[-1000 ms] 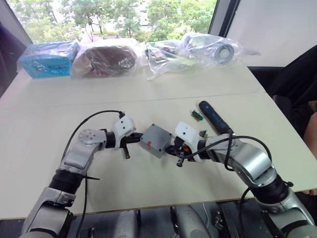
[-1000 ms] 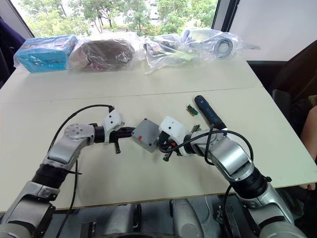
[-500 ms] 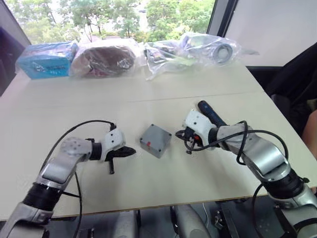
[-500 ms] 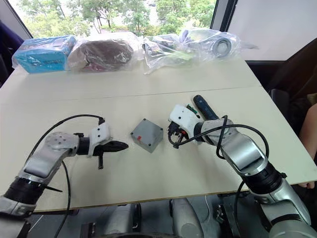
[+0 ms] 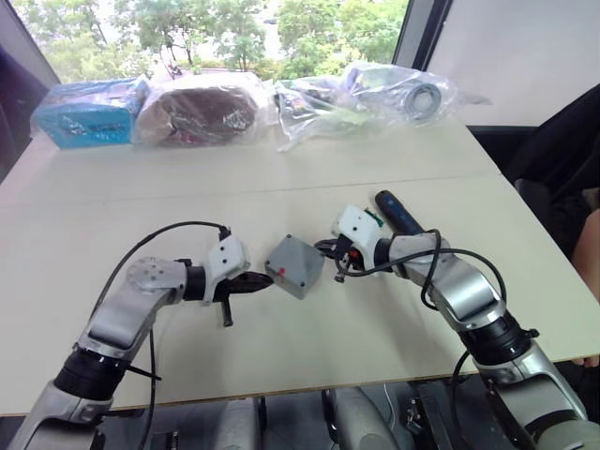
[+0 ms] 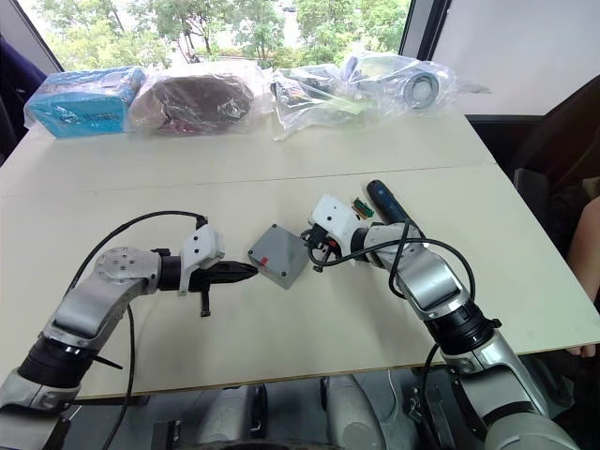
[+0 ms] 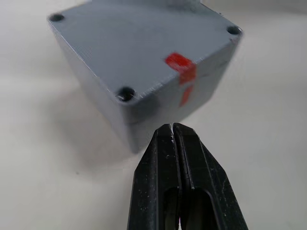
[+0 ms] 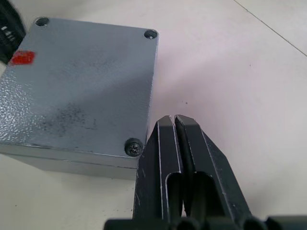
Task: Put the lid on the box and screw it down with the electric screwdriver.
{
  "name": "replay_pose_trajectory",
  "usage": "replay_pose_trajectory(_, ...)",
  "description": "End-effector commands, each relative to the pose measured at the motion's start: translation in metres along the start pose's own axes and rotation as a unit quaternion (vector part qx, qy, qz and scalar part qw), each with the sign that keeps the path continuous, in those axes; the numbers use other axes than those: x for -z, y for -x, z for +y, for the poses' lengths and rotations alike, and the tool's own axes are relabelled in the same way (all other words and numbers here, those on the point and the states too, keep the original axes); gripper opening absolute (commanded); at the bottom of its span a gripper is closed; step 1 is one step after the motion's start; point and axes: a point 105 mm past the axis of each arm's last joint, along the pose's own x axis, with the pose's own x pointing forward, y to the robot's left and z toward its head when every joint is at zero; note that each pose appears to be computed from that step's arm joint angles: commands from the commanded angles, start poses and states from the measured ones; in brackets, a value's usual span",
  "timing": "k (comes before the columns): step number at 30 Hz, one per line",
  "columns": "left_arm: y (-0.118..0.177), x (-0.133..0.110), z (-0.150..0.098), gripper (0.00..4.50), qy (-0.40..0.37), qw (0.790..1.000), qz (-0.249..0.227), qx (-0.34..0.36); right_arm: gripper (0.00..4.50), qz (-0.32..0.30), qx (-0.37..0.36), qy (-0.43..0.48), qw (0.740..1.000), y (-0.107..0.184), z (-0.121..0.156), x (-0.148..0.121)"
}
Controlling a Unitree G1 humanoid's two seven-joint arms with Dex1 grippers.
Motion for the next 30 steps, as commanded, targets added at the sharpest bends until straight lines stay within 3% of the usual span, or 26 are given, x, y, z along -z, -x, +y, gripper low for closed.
replay_pose_trajectory(1,-0.002,-0.011,0.009,0.0,-0.026,1.0,-0.011,-0.011,0.07,-0.009,-0.03,0.009,0.999,0.002,0.012,-0.007)
replay_pose_trajectory(15,-0.007,-0.023,0.025,0.0,-0.044,0.999,-0.023,-0.021,0.07,-0.002,-0.016,-0.006,1.0,0.012,0.016,-0.008)
replay_pose_trajectory(20,0.001,-0.021,0.019,0.0,-0.042,0.999,-0.018,-0.015,0.07,0.002,0.02,-0.008,1.0,0.025,0.004,-0.008)
replay_pose_trajectory(22,0.013,-0.024,0.018,0.0,-0.051,0.998,-0.017,-0.021,0.07,-0.028,0.058,-0.014,0.998,0.037,-0.008,-0.018)
replay_pose_trajectory(25,0.028,-0.04,0.017,0.0,-0.065,0.997,-0.031,-0.028,0.73,-0.044,0.101,-0.026,0.994,0.055,-0.024,-0.023)
replay_pose_trajectory(30,0.038,-0.08,0.014,0.0,-0.077,0.993,-0.084,-0.033,2.69,-0.01,0.197,-0.083,0.977,0.081,-0.055,0.001)
